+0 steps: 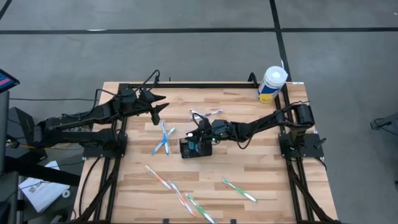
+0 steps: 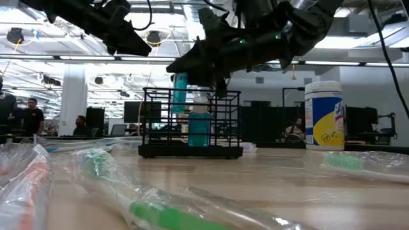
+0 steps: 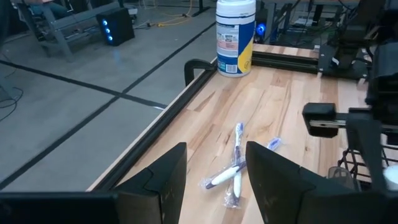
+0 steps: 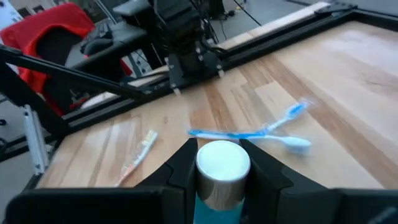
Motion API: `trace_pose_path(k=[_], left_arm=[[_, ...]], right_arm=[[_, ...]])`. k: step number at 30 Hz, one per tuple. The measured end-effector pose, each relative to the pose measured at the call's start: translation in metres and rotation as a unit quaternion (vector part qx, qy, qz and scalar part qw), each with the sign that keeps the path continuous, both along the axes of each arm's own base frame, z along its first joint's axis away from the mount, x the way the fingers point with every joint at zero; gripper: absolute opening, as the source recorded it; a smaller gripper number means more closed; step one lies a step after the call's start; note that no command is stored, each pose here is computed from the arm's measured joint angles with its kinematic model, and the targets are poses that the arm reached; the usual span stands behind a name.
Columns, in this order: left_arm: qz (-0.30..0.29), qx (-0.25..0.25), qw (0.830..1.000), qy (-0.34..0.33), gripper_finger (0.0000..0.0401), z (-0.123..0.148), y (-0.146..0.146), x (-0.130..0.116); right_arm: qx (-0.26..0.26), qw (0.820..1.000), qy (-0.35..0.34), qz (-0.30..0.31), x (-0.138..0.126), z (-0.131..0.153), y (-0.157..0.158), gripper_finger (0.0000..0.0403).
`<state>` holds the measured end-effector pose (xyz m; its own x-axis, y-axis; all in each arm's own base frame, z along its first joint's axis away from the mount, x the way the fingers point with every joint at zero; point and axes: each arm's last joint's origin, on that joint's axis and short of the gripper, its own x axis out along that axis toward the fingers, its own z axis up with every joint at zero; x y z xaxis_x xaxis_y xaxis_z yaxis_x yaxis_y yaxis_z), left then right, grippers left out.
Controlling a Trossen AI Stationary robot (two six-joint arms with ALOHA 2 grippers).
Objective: Pick & Place toothbrushing station
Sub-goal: Put the blue mouthwash into the mesh organizer, then put the right green toothbrush into the mesh organizer
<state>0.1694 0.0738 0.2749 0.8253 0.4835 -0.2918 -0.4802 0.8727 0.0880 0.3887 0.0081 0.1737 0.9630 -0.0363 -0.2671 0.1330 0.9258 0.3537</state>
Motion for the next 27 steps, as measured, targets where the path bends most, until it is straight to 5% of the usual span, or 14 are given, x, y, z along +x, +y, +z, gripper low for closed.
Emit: trace_pose_path(k=[16, 22, 27], left_arm=[[0.000, 0.003, 1.000, 0.000, 0.0158, 0.0003, 0.0000, 0.0000], [0.002, 0.003, 1.000, 0.000, 0.0158, 0.0003, 0.0001, -0.0001], [0.002, 0.003, 1.000, 0.000, 0.0158, 0.0003, 0.0001, -0.0001]], right_arm=[[0.007, 1.000, 0.023, 0.009, -0.0015, -0.0044, 0.0054, 0.0091], [0.017, 1.000, 0.022, 0.005, -0.0014, -0.0042, 0.0051, 0.0231], [0.018, 1.000, -0.006, 0.005, 0.0002, 0.0012, 0.0048, 0.0260]])
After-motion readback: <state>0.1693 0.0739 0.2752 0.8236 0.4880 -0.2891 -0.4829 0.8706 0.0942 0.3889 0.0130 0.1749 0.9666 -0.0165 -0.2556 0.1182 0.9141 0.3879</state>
